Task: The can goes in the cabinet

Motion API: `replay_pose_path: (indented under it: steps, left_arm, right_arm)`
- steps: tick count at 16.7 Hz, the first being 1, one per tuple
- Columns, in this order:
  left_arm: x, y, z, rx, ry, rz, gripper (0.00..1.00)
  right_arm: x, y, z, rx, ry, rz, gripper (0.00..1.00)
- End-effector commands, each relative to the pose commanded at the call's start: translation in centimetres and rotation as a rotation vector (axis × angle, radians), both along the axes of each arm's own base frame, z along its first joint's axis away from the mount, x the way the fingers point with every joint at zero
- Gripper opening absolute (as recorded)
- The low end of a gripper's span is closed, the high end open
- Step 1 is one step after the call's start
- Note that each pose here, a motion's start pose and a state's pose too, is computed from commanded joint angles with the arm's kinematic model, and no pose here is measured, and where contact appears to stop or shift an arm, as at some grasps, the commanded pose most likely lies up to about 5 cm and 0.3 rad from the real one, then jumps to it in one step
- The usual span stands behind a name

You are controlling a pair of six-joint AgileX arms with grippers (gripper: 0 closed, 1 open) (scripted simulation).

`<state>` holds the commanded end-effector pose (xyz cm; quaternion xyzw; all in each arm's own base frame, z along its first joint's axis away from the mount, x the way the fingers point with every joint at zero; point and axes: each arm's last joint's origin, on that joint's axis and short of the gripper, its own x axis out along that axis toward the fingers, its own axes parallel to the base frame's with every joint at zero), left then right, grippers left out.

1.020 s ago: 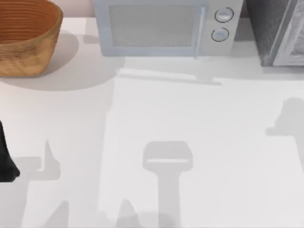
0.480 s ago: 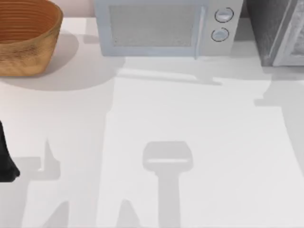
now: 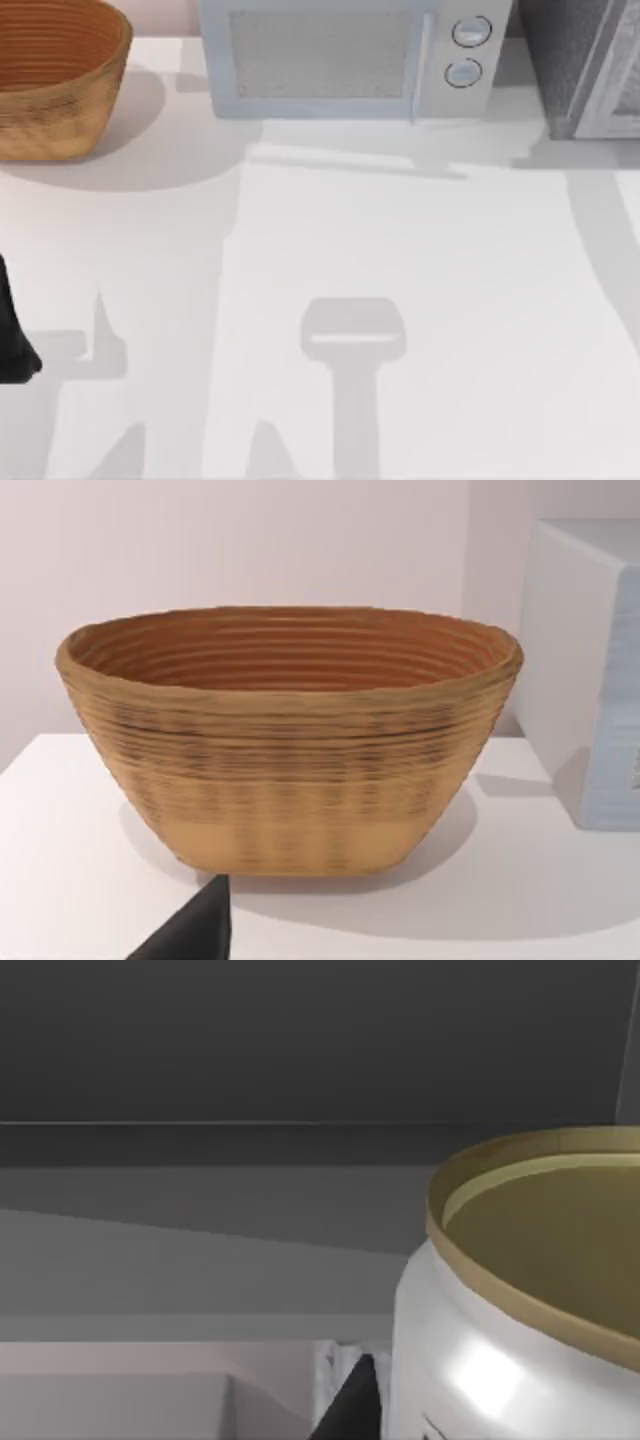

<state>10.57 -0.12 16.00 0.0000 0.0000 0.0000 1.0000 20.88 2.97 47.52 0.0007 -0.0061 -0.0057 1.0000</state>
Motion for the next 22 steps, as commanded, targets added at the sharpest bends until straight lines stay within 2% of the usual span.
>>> replay_pose_path:
  steps: [6, 16, 22]
  left_arm:
    - [0.0, 0.0, 0.0, 0.0, 0.0, 0.0, 1.0]
    - [0.0, 0.0, 0.0, 0.0, 0.0, 0.0, 1.0]
    - [0.0, 0.0, 0.0, 0.0, 0.0, 0.0, 1.0]
  right_arm:
    - [3.9, 1.4, 3.2, 0.002, 0.005, 0.005, 0.0]
    - [4.9, 1.7, 3.5, 0.003, 0.014, 0.009, 0.0]
    - [7.4, 1.9, 5.0, 0.002, 0.012, 0.01, 0.0]
